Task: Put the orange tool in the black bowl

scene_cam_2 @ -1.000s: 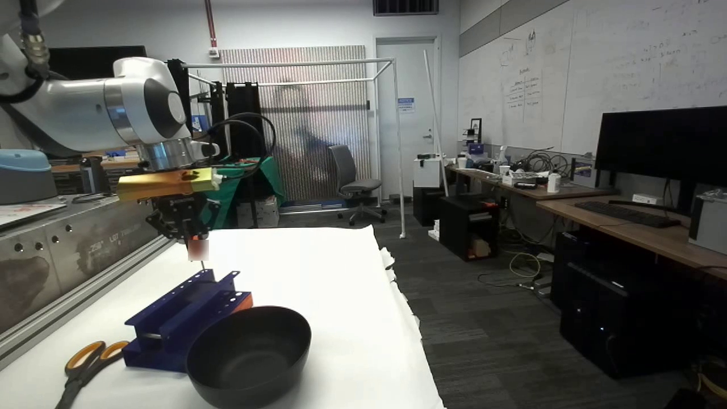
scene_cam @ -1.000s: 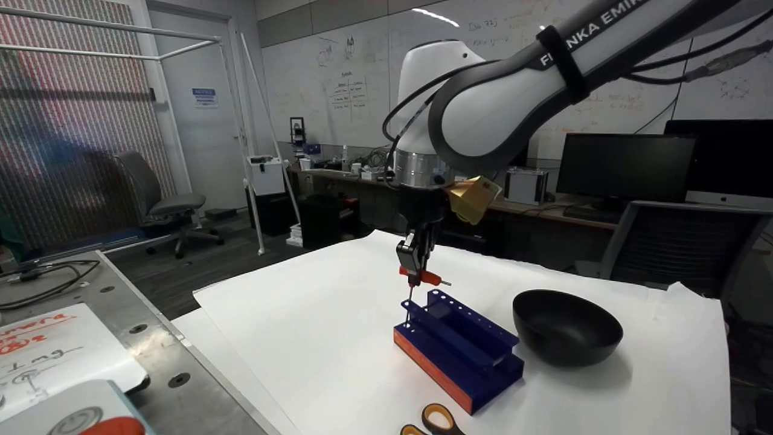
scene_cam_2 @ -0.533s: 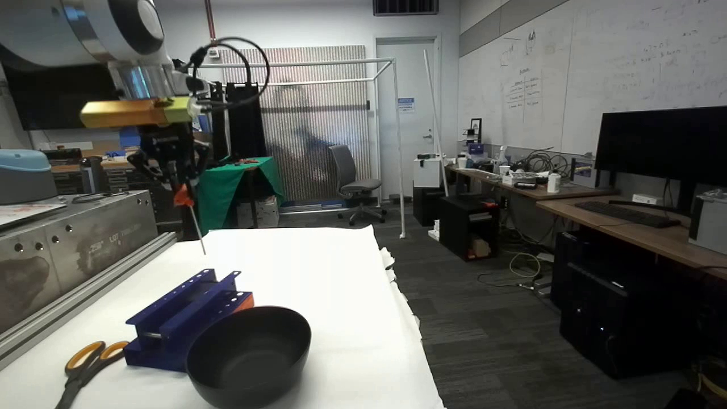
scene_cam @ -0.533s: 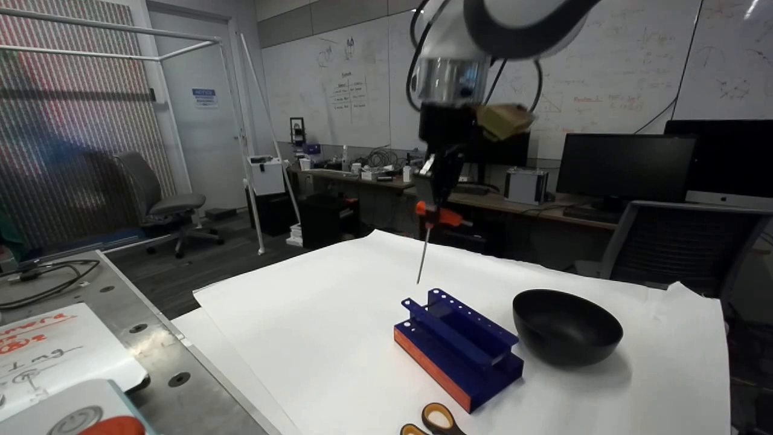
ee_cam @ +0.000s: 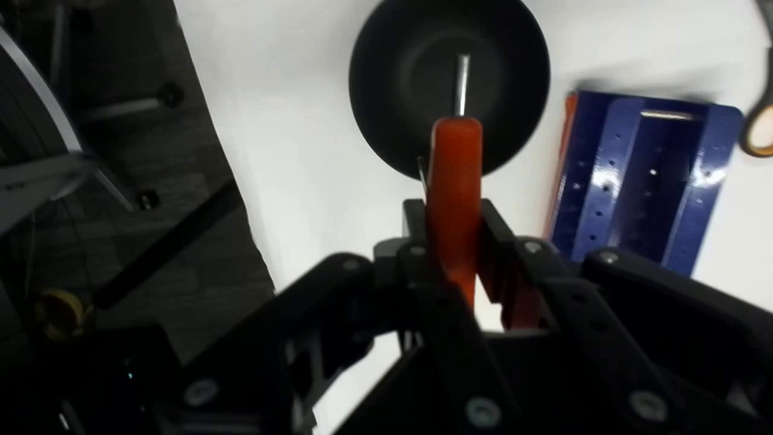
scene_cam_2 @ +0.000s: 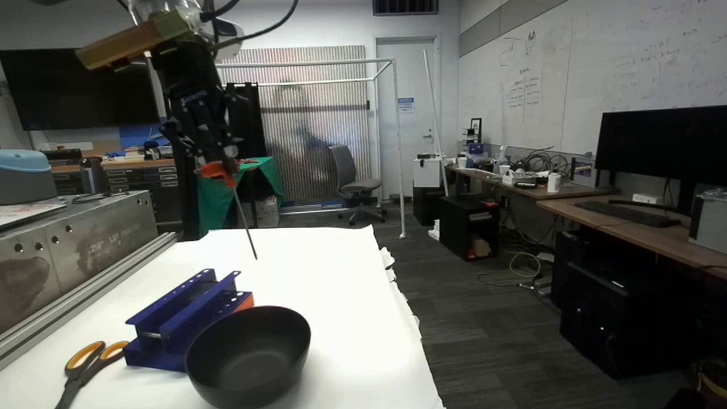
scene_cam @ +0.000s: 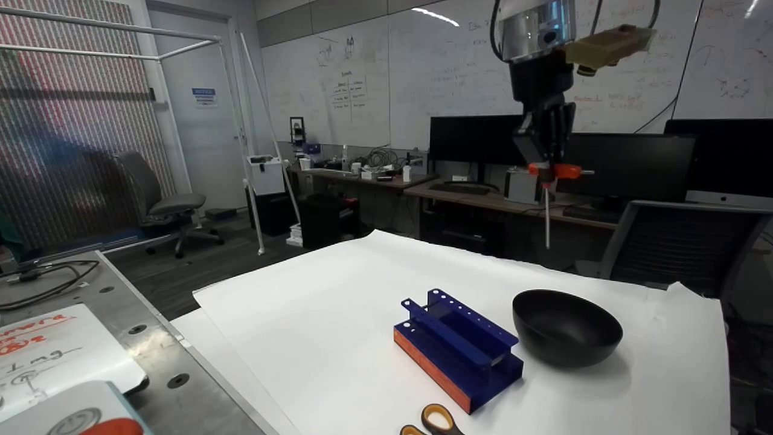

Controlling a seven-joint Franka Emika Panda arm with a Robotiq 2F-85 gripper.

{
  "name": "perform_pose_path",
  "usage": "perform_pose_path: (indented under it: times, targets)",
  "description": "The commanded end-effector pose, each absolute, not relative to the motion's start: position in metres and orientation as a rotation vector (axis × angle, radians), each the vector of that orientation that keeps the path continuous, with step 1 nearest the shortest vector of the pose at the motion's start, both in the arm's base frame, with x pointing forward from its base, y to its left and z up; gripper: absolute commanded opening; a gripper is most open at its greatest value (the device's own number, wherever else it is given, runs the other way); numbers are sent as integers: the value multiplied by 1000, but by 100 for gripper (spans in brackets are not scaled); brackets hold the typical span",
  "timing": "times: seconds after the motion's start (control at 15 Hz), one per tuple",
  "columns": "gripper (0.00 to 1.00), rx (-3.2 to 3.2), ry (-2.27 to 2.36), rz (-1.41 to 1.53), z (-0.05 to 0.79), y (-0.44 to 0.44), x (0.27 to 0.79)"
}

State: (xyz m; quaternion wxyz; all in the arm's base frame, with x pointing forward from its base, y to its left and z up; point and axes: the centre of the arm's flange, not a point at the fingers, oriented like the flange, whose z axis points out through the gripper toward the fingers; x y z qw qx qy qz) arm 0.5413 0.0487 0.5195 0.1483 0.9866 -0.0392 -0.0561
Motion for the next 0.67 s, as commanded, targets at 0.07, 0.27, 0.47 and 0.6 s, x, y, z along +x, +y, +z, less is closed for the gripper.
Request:
perform_pose_path:
  times: [0.07, 0.27, 0.47, 0.6]
  targets:
    - [5, 2786, -277, -512, 457, 9, 546]
    - [5, 2789, -329, -747, 409, 1, 553]
    - [5, 2861, -321, -845, 373, 8, 559]
    - [5, 2901, -326, -873, 360, 14, 563]
